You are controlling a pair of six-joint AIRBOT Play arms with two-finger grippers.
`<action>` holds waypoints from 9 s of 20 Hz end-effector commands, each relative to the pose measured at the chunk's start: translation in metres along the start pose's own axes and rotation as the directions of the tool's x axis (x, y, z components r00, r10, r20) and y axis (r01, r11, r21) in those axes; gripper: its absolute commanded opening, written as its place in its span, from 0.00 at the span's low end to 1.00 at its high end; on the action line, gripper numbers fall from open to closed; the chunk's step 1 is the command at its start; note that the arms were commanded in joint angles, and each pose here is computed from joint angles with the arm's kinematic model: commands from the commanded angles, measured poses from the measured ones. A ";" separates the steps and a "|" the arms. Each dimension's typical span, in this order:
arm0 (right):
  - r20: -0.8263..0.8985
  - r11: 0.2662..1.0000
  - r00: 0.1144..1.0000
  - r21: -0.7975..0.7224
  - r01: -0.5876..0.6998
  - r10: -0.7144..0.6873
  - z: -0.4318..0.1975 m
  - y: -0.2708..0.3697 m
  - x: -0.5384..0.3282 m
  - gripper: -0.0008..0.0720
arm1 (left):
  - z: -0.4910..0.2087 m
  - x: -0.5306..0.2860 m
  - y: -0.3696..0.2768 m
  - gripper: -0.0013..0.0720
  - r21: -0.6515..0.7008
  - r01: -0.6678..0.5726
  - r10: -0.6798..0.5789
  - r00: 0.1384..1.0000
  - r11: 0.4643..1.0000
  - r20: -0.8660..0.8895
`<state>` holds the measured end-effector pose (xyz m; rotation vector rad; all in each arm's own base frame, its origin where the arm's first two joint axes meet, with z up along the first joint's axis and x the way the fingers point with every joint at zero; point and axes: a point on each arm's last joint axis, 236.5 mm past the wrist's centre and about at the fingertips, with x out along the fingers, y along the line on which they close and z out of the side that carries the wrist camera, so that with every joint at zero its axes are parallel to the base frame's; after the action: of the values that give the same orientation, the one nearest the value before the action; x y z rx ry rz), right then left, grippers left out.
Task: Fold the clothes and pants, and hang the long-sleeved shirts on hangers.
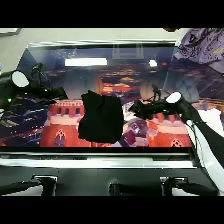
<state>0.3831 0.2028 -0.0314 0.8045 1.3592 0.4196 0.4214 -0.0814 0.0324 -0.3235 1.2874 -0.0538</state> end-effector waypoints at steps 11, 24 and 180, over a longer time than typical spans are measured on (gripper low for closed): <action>-0.010 0.996 0.996 0.034 -0.083 0.083 -0.004 -0.009 0.081 0.51 | 0.000 0.038 0.008 1.00 -0.027 -0.011 0.009 0.999 1.000 -0.051; -0.048 0.994 0.995 -0.063 -0.088 0.085 -0.010 0.016 0.047 0.05 | 0.041 0.101 -0.017 0.89 -0.216 0.273 -0.274 0.961 0.937 0.028; 0.649 0.626 0.468 -0.745 0.230 0.599 -0.094 0.337 -0.455 0.05 | -0.009 -0.548 -0.007 0.04 0.071 -0.135 -0.046 0.175 0.988 0.984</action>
<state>0.3308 0.1592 0.4575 0.4118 0.1897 0.6263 0.3451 0.0281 0.4865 -0.1186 0.1094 0.0976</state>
